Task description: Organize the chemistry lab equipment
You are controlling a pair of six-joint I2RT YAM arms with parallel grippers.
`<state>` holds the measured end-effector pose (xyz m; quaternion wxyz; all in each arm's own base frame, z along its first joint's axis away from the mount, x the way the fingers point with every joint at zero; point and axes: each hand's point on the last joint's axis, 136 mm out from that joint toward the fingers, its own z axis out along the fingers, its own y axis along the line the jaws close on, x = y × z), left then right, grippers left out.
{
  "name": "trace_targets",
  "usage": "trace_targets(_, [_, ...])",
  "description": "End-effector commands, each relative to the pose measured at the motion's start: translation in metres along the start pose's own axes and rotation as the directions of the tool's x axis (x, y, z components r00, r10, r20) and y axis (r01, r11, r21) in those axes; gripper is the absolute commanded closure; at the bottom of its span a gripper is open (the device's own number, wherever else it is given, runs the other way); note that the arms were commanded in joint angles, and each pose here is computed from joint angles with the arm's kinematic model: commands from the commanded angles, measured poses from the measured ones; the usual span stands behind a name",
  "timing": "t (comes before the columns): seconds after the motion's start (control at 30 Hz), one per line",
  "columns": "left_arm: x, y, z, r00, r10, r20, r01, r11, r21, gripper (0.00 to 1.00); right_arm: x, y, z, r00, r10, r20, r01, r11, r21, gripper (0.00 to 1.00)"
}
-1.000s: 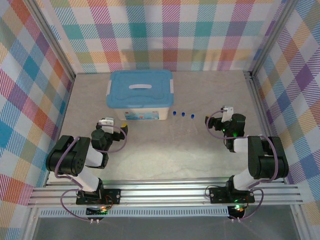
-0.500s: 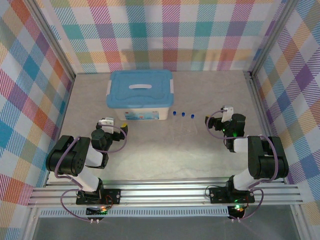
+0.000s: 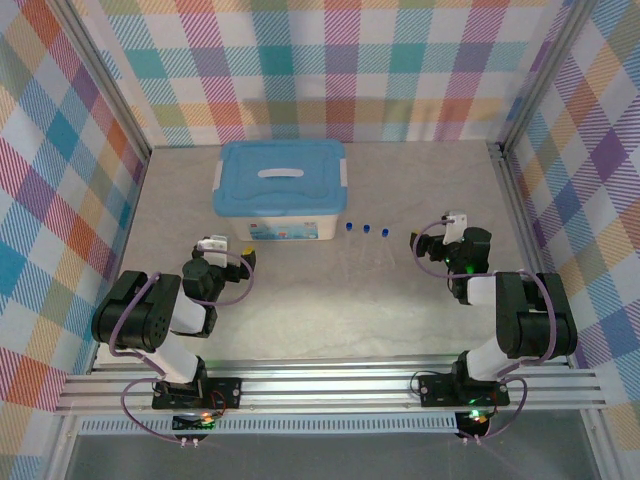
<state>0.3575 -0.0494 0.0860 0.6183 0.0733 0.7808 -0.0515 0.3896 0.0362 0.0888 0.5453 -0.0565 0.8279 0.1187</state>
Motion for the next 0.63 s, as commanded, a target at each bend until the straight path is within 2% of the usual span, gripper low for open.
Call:
trace_targets(0.0, [-0.0096,-0.0084,-0.0027,0.999,0.024,0.049,-0.026,0.999,0.037,0.00,-0.0064,0.0019,0.0004,1.000,-0.011,0.029,0.011,1.000,-0.015,0.01])
trace_targets(0.6, [-0.0098,-0.0091,-0.0028,0.998,0.026,0.049,-0.028,0.999,0.040,0.00,-0.0064,0.0020,0.0004,1.000,-0.011,0.029,0.011,1.000,-0.016,0.01])
